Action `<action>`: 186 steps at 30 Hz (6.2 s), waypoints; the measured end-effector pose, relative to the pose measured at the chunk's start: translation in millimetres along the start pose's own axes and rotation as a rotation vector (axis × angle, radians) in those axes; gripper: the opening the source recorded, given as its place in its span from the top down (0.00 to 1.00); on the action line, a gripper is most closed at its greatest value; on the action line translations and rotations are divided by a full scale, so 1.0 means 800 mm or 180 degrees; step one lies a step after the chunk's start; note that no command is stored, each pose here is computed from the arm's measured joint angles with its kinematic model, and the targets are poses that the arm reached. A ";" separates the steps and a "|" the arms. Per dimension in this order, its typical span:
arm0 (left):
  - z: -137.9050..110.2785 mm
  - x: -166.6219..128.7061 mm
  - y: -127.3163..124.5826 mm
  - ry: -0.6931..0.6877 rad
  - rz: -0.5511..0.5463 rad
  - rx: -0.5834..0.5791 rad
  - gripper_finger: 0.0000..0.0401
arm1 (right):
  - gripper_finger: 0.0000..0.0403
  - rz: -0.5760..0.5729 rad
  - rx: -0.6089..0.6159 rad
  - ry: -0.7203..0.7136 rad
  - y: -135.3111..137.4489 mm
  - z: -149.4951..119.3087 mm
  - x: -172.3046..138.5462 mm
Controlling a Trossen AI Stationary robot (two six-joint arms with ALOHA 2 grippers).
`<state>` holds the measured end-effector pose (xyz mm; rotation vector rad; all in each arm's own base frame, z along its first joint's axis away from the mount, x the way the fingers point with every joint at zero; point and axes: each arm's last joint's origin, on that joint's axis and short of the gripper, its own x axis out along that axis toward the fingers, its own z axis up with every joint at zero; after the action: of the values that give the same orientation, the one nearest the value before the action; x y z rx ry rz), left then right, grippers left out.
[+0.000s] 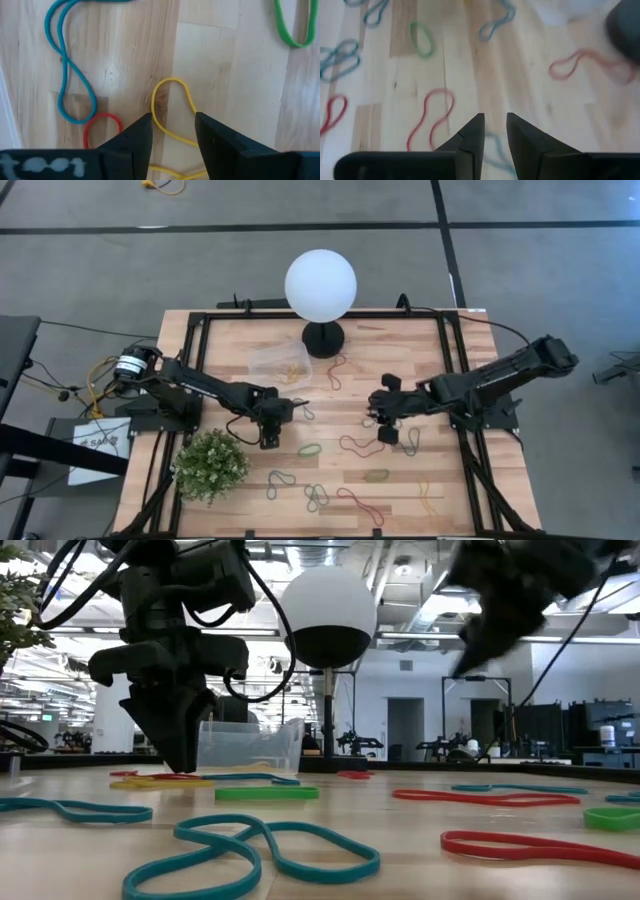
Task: Pick and place items into bin
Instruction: Put the yellow rubber band into the transparent bin
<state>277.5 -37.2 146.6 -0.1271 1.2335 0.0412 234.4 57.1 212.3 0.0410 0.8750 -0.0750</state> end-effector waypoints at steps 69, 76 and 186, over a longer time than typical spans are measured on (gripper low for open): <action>0.128 -0.193 0.125 0.0163 0.1611 0.0292 1.00 | 0.81 0.0761 -0.0177 -0.0092 0.016 -0.034 0.028; 0.118 -0.137 0.147 0.0006 0.1447 0.0445 1.00 | 0.81 0.0758 -0.0178 -0.0083 0.016 -0.034 0.028; 0.059 -0.216 0.008 -0.1057 0.0955 0.1154 0.84 | 0.81 0.0110 0.1565 0.2859 0.149 -0.058 0.010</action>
<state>264.1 -19.1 324.9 0.3687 0.9018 0.0944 213.8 178.6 177.0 0.5854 1.7349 -0.2498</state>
